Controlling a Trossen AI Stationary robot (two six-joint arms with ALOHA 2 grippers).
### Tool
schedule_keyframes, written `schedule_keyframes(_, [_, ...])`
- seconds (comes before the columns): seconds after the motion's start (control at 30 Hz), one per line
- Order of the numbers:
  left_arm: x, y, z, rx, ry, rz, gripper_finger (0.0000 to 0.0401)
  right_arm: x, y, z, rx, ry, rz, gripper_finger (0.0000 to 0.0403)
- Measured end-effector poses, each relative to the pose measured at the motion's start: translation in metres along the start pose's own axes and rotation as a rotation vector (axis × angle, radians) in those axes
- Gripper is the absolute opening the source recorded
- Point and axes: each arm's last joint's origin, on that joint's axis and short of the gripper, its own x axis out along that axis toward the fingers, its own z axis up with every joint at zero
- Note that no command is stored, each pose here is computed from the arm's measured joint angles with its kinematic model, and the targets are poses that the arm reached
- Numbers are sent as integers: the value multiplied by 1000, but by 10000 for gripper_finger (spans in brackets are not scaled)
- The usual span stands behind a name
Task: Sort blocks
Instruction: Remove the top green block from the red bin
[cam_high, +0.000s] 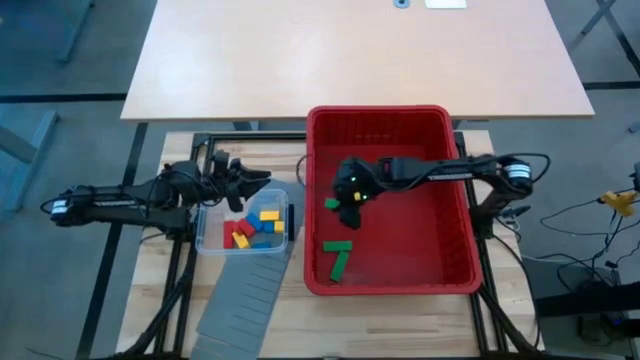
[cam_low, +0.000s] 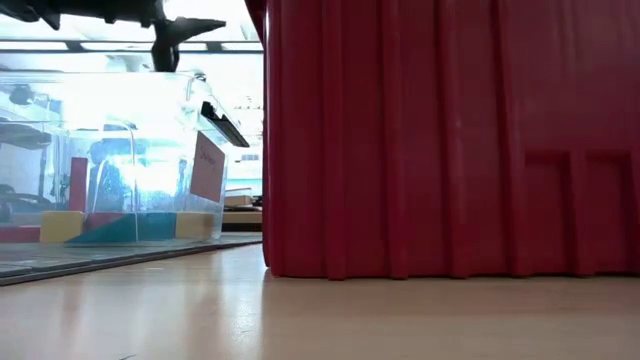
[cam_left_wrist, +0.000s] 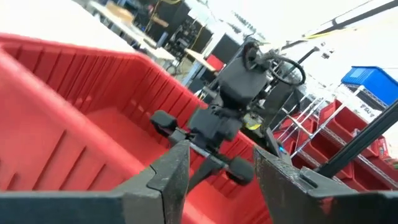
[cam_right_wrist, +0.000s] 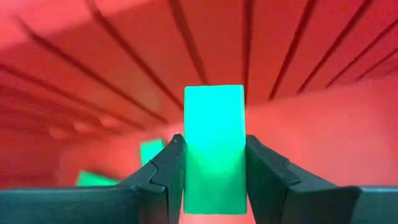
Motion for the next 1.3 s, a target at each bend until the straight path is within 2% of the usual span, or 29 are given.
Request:
schedule_keyframes(0.23, [22, -3, -1, 83, -69, -47, 165, -43, 12, 27, 52, -302, 59, 111])
schedule_keyframes(0.43, [47, -2, -6, 90, -144, -96, 177, -61, 18, 48, 103, -536, 134, 118])
schedule_keyframes(0.6, [61, -2, -10, 87, -206, -148, 183, -63, 19, 53, 119, -597, 158, 111])
schedule_keyframes(0.87, [74, -4, -13, 88, -178, -216, 184, -66, 20, 57, 130, -646, 179, 116])
schedule_keyframes(0.97, [83, -10, -8, 99, -156, -231, 197, -67, 20, 57, 130, -648, 180, 112])
schedule_keyframes(1.1, [99, -16, -3, 133, -94, -185, 225, -67, 21, 58, 129, -657, 183, 117])
schedule_keyframes(1.3, [123, -19, -5, 143, -8, -179, 262, -67, 23, 58, 123, -663, 193, 114])
